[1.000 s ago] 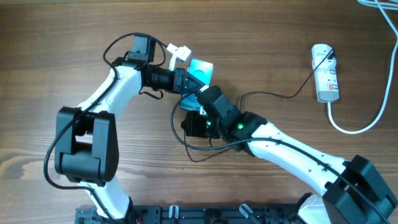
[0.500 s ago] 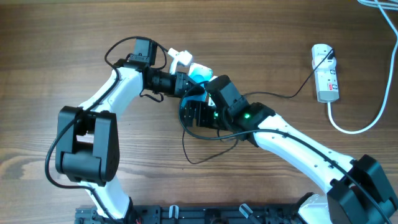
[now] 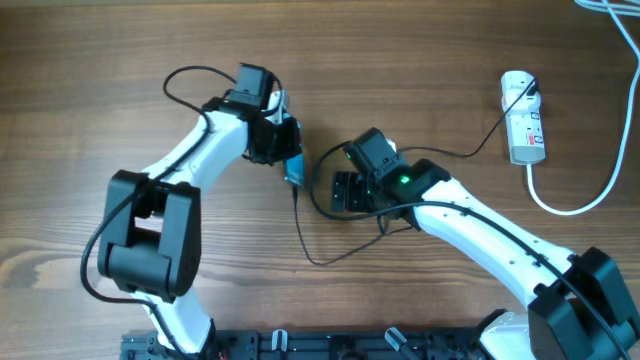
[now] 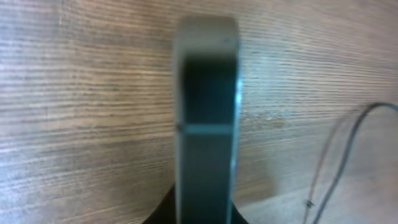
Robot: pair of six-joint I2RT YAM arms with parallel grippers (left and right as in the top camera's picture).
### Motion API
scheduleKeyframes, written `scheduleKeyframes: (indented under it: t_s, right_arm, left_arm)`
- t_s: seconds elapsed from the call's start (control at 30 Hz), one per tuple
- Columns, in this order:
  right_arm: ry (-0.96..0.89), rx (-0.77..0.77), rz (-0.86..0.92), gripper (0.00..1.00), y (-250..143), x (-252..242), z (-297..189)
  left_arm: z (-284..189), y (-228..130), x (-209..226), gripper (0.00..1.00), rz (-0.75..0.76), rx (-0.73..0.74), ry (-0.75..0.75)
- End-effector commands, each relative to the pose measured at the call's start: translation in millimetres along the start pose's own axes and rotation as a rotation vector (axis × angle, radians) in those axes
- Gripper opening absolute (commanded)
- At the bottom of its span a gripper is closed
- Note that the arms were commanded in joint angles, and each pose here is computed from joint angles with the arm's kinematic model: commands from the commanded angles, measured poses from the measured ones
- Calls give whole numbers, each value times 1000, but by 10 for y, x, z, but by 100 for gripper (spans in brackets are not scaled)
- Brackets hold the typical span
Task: Plug charger to phone and switch on socket
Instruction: 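Lower the plugged phone flat onto the table with the left gripper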
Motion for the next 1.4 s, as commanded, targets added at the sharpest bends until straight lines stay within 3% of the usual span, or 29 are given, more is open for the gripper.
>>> scheduleKeyframes:
  t_s: [0.0, 0.27, 0.87, 1.27, 1.37]
  right_arm:
    - [-18, -48, -9, 100, 108, -7, -59]
    - [-16, -49, -9, 100, 112, -4, -59]
    - [-17, -50, -9, 100, 112, -4, -59]
    - [-16, -49, -9, 100, 112, -4, -59]
    - [-17, -49, -8, 100, 112, -5, -59]
  left_arm:
    - [22, -3, 27, 11, -28, -39, 77]
    - [22, -14, 34, 18, -29, -34, 80]
    - [32, 8, 45, 15, -27, -47, 89]
    - [321, -21, 160, 18, -65, 4, 103]
    - [435, -59, 135, 20, -71, 52, 48]
Point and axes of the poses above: each gripper's point midway between its finger pads, its own z axis out along the fingers, its own x axis along the line the jaws close on, y = z × x, the point moved 4 cm from there along -z, back along the fingers, and after that the axes turned 6 degrees about -z, right-handed, at the moved point
